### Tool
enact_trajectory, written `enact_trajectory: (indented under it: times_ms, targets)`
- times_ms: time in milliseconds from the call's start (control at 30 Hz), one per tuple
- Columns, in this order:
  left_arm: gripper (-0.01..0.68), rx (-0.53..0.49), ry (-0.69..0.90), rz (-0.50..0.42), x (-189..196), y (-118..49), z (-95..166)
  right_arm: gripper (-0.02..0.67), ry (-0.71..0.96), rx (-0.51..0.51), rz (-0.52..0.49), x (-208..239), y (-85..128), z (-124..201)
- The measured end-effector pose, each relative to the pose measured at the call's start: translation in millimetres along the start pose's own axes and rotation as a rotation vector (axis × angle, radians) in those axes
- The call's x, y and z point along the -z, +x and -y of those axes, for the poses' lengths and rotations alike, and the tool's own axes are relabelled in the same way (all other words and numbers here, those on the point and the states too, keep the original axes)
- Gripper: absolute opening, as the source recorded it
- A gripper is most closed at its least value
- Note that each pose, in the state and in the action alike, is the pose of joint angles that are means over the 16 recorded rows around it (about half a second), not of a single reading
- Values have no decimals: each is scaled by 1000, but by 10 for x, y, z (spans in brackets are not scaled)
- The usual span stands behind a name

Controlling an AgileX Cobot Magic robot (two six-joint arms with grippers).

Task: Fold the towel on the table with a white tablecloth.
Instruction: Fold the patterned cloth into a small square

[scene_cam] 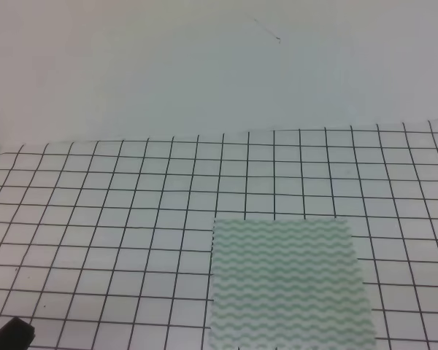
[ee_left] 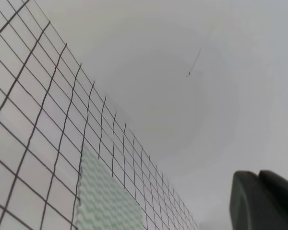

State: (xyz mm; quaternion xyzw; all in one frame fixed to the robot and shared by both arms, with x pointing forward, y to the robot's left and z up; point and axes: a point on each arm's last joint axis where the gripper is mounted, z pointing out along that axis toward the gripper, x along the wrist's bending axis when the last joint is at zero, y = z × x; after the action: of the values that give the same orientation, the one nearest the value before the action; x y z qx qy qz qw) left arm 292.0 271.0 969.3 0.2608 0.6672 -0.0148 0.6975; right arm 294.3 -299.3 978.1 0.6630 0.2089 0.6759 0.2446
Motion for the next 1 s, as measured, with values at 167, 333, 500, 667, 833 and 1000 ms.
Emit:
enact_trajectory:
  times_ms: [167,333,500,667,833,1000]
  targets:
    - [0,-12,24,24,2,-35,18,-3,15,69,-27,17,101,-43]
    - [0,-125,70,88,15,-138,50,-3,55,212,-81,63,296,-113]
    - [0,-284,103,188,46,-310,67,-3,144,388,-154,143,544,-168]
    - [0,-466,128,271,75,-494,73,-3,282,559,-218,203,753,-184]
    - [1,-611,181,288,62,-640,67,-2,450,678,-252,178,883,-178]
    - [1,-693,267,246,-26,-739,44,-2,617,737,-248,34,948,-182]
